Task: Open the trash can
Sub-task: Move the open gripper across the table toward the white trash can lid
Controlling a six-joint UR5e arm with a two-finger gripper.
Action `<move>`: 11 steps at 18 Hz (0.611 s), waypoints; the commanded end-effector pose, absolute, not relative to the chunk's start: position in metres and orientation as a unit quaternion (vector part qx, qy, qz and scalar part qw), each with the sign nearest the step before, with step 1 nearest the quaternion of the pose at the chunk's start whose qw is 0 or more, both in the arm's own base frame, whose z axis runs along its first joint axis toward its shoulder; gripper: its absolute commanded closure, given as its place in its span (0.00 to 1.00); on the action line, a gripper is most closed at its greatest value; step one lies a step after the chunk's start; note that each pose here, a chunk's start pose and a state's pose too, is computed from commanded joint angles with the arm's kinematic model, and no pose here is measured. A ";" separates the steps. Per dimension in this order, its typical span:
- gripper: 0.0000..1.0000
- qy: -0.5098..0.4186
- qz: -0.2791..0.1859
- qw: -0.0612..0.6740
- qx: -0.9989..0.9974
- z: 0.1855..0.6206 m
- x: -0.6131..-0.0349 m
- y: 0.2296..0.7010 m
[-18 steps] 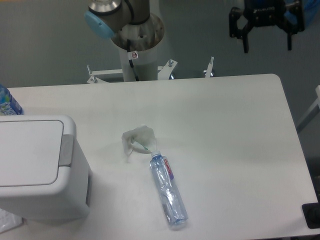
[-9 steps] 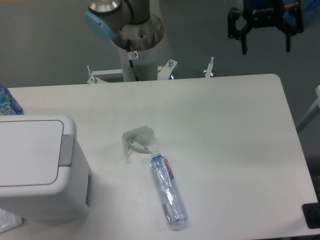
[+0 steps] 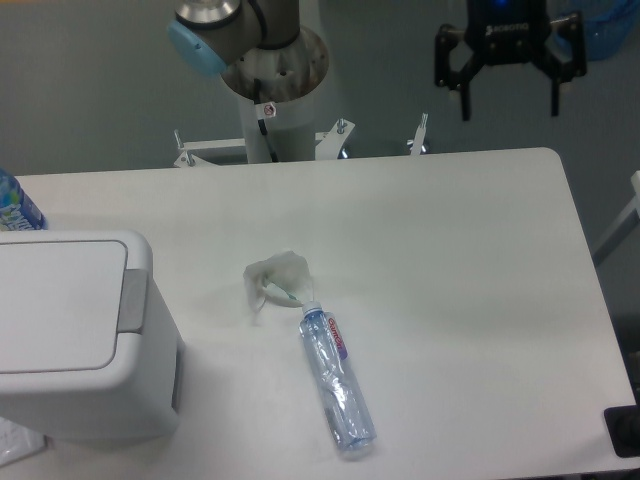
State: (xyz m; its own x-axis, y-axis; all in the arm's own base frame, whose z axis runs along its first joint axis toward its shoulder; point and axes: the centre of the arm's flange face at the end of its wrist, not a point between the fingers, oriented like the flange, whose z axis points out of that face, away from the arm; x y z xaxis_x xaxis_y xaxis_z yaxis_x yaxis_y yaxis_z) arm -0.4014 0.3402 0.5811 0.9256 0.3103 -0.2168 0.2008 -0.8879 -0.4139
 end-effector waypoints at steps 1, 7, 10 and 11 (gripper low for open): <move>0.00 -0.149 0.133 0.200 -0.959 0.580 -0.396 0.346; 0.00 -0.209 0.090 0.221 -0.948 0.566 -0.358 0.406; 0.00 -0.223 0.082 0.243 -0.940 0.557 -0.342 0.442; 0.00 -0.232 0.078 0.253 -0.936 0.553 -0.335 0.455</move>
State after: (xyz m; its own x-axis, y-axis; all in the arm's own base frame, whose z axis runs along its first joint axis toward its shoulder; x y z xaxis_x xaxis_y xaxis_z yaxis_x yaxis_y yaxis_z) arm -0.3355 0.4547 0.5535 0.8800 0.4741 -0.0289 0.3952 -0.7645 -0.5092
